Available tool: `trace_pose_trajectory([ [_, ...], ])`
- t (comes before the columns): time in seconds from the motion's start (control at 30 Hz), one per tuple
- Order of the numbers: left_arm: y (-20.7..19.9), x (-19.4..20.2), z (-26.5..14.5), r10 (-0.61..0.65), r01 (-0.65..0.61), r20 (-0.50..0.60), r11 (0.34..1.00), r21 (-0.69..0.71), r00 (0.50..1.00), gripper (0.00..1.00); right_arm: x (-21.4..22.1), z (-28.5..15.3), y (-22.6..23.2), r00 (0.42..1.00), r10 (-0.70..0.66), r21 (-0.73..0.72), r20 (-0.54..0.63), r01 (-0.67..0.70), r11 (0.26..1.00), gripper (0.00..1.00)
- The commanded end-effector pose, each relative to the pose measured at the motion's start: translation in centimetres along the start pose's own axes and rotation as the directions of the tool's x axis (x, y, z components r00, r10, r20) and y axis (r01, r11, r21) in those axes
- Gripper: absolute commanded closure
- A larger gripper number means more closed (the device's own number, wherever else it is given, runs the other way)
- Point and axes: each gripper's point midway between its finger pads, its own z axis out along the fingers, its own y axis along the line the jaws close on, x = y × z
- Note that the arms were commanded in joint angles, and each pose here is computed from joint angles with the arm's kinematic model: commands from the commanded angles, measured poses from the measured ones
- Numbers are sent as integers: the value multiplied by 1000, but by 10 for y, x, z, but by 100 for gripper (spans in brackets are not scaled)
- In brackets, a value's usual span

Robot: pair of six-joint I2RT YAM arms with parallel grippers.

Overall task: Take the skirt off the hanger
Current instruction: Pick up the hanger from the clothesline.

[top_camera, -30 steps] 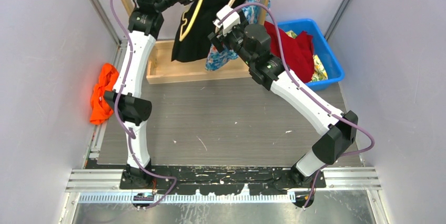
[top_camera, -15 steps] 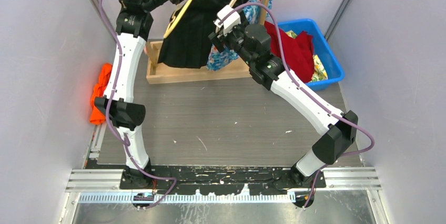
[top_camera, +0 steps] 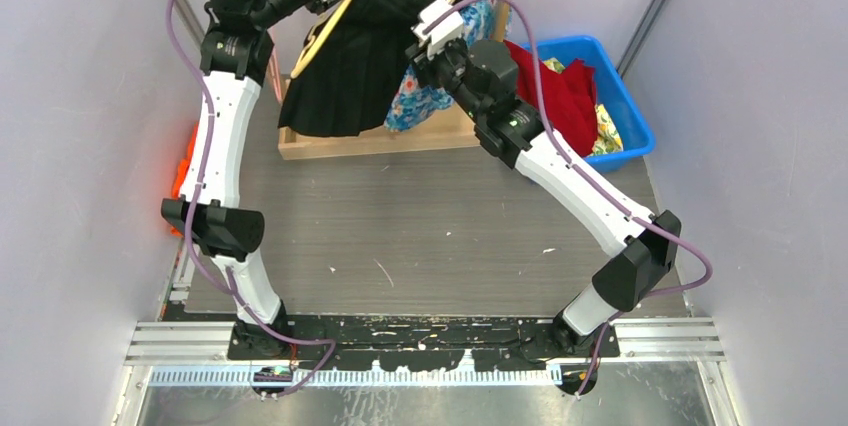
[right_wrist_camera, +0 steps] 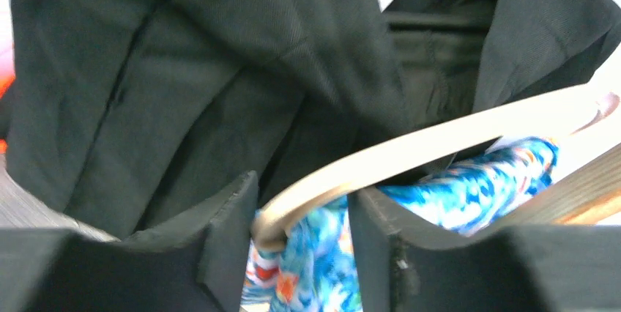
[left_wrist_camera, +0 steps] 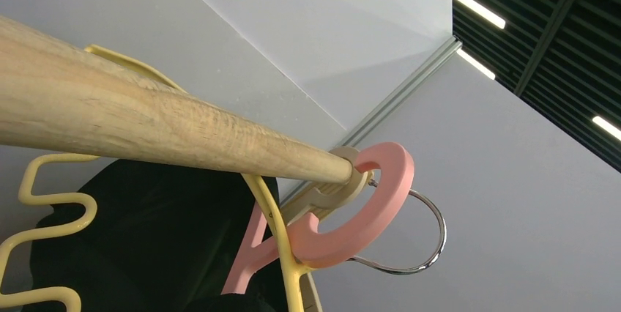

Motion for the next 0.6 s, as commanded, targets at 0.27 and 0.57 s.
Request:
trace_pose_trajectory([
  [0.27,-113,-45,-49,238,-273,203,947,170,950,100,-152,-33,-23,902,295,-100,317,-277,956,42],
  [0.57,-112,-41,-50,248,-280,189,946,165,950,100,-93,-29,-14,950,255,-42,178,-252,967,20],
])
